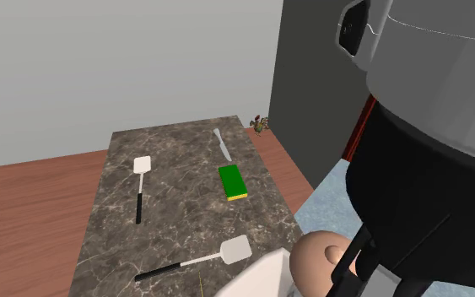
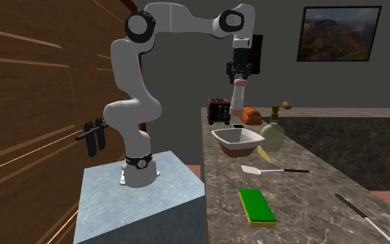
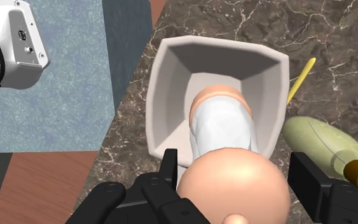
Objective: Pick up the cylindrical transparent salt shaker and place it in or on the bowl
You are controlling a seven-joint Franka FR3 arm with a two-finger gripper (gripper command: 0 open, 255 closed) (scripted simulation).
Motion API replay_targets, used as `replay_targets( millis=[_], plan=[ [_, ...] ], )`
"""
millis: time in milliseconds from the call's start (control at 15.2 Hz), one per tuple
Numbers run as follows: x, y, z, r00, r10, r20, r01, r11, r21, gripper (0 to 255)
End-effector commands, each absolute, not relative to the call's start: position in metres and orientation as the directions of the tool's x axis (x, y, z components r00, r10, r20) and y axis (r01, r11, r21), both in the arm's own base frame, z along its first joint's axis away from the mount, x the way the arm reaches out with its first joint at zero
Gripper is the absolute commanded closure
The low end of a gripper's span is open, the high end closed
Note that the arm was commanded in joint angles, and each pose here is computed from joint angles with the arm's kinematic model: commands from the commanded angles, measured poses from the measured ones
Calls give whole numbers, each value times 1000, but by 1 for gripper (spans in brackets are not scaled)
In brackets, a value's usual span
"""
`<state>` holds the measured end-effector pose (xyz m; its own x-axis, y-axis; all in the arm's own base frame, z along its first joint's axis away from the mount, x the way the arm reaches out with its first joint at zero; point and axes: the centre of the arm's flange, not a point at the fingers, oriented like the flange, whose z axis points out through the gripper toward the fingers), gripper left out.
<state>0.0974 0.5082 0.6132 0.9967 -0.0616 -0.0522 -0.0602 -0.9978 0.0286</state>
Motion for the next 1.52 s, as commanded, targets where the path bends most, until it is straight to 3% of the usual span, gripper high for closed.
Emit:
replay_targets(
  millis=[0,1452],
  plan=[
    [97,508,602,997,-62,-52,-60,-998,28,255],
    [97,508,503,997,-62,-52,-60,-998,28,255]
  ],
)
